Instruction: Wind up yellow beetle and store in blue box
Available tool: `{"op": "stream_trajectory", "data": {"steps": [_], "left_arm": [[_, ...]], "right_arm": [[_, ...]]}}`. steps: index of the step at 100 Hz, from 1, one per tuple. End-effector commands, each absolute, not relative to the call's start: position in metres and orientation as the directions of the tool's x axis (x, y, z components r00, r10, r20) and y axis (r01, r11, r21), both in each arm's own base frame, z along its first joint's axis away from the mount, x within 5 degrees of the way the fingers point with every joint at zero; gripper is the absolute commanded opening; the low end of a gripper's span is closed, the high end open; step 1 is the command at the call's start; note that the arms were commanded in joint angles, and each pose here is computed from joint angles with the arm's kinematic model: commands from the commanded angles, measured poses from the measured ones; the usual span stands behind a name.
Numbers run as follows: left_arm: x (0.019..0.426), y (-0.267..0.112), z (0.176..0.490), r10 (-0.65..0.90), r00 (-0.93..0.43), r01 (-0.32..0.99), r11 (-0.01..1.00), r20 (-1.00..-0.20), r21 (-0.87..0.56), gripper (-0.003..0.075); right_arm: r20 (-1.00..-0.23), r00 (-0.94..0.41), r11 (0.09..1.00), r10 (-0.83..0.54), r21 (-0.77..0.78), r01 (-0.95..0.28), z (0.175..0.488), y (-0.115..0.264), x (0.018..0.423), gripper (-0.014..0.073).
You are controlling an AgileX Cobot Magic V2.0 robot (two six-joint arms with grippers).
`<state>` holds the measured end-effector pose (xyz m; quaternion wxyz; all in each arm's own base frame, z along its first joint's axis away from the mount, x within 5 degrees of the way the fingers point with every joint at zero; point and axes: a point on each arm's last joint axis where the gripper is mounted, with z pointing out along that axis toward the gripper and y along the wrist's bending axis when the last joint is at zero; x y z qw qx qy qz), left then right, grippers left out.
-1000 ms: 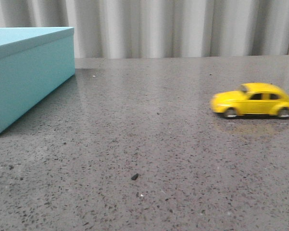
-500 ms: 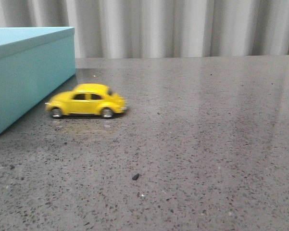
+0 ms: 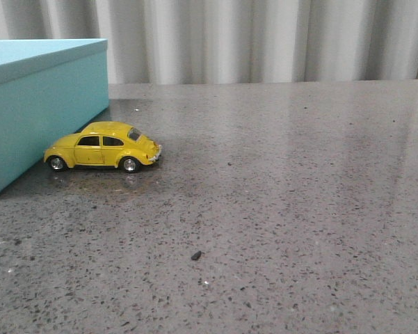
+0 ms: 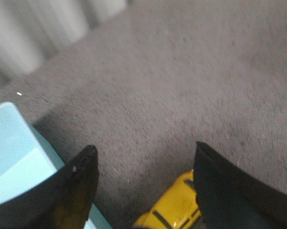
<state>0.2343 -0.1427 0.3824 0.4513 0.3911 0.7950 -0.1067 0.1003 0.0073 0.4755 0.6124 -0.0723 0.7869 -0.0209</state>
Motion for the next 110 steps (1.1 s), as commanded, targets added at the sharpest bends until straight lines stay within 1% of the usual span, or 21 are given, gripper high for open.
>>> {"op": "stream_trajectory", "data": {"steps": [1,9,17,24,30,31,32,34,40,55,61,66,76,81,101,110], "left_arm": [[0.238,-0.155,0.391,0.643,-0.258,0.766,0.591,-0.721,0.254,0.0430],[0.246,-0.168,0.385,0.752,-0.249,0.802,0.514,-0.611,0.305,0.0428],[0.253,-0.182,0.382,0.814,-0.175,0.826,0.428,-0.554,0.366,0.0429],[0.255,-0.196,0.377,0.865,-0.048,0.853,0.296,-0.500,0.430,0.0429],[0.255,-0.205,0.369,0.906,0.097,0.865,0.128,-0.411,0.486,0.0429],[0.255,-0.206,0.368,0.907,0.098,0.866,0.125,-0.410,0.485,0.0429],[0.255,-0.207,0.367,0.911,0.121,0.865,0.098,-0.394,0.492,0.0429],[0.256,-0.209,0.365,0.912,0.139,0.868,0.076,-0.387,0.491,0.0429],[0.259,-0.213,0.358,0.909,0.129,0.883,0.077,-0.397,0.464,0.0429],[0.265,-0.218,0.343,0.923,0.108,0.907,0.060,-0.368,0.417,0.0430],[0.267,-0.218,0.338,0.928,0.097,0.914,0.061,-0.360,0.401,0.0441],[0.269,-0.217,0.335,0.930,0.084,0.921,0.065,-0.357,0.384,0.0476],[0.276,-0.214,0.328,0.937,0.059,0.928,0.076,-0.345,0.365,0.0580],[0.279,-0.212,0.326,0.939,0.046,0.929,0.086,-0.342,0.360,0.0609],[0.292,-0.196,0.320,0.944,-0.019,0.932,0.136,-0.329,0.335,0.0606],[0.298,-0.188,0.312,0.945,-0.067,0.948,0.161,-0.320,0.275,0.0606]], "right_arm": [[-0.977,-0.167,0.989,-0.132,-0.119,-0.086,0.487,0.007,0.098,-0.0052],[-0.976,-0.174,0.989,-0.133,-0.119,-0.090,0.486,0.008,0.098,-0.0052],[-0.975,-0.171,0.985,-0.145,-0.126,-0.119,0.486,0.010,0.098,-0.0053],[-0.975,-0.167,0.981,-0.150,-0.126,-0.148,0.486,0.013,0.098,-0.0053],[-0.974,-0.165,0.978,-0.153,-0.126,-0.166,0.486,0.015,0.097,-0.0052],[-0.974,-0.165,0.977,-0.154,-0.126,-0.170,0.486,0.016,0.097,-0.0053],[-0.974,-0.165,0.977,-0.154,-0.126,-0.172,0.486,0.016,0.097,-0.0052],[-0.973,-0.166,0.976,-0.157,-0.128,-0.175,0.485,0.016,0.097,-0.0052],[-0.971,-0.177,0.975,-0.162,-0.129,-0.182,0.484,0.017,0.097,-0.0052],[-0.960,-0.218,0.974,-0.178,-0.140,-0.177,0.480,0.015,0.096,-0.0053],[-0.957,-0.228,0.974,-0.180,-0.142,-0.176,0.480,0.015,0.096,-0.0052],[-0.956,-0.232,0.974,-0.181,-0.142,-0.176,0.479,0.015,0.096,-0.0053],[-0.956,-0.231,0.973,-0.182,-0.142,-0.180,0.479,0.015,0.096,-0.0053],[-0.956,-0.230,0.973,-0.184,-0.143,-0.182,0.479,0.015,0.096,-0.0053],[-0.955,-0.228,0.971,-0.189,-0.148,-0.185,0.479,0.016,0.096,-0.0053],[-0.956,-0.224,0.971,-0.192,-0.152,-0.182,0.480,0.015,0.096,-0.0053]]}}
